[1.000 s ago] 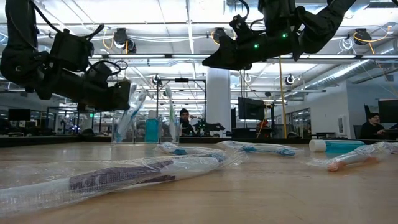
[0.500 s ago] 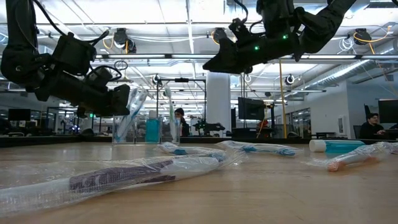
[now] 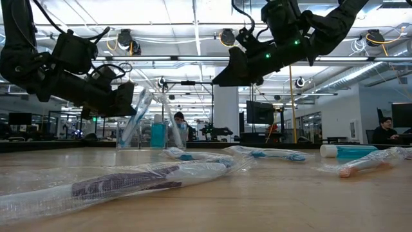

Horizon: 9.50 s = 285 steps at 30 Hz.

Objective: Pick & Place toothbrushing station
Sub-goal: Put the blue toothbrush into the transparent organizer

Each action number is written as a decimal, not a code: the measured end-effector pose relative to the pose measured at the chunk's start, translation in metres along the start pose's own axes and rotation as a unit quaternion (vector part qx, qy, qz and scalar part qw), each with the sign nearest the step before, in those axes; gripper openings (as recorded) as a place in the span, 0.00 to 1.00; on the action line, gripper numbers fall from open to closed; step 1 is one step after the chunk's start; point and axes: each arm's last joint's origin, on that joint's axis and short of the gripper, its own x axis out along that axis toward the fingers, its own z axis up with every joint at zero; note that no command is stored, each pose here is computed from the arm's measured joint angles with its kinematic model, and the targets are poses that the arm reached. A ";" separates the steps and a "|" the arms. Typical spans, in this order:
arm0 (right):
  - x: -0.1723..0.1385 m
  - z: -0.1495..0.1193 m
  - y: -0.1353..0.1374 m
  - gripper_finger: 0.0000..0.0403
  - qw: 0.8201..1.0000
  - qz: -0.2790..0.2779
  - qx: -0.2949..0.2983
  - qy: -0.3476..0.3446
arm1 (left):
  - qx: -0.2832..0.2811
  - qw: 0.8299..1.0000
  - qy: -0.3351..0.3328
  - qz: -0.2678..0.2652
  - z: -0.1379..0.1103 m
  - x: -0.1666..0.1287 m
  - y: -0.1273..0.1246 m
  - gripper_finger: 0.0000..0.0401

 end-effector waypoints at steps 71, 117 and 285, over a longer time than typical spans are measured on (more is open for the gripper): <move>-0.007 -0.123 0.024 0.21 0.953 0.096 0.211 0.195 | -0.123 0.953 0.028 -0.276 0.029 -0.037 -0.033 0.54; 0.085 0.059 -0.010 0.00 0.952 -0.026 -0.059 -0.298 | 0.099 0.984 -0.126 -0.084 0.155 -0.055 -0.037 0.54; -0.080 -0.010 -0.014 0.39 0.981 0.179 -0.021 -0.074 | 0.226 0.953 0.201 -0.029 0.149 0.097 -0.082 0.38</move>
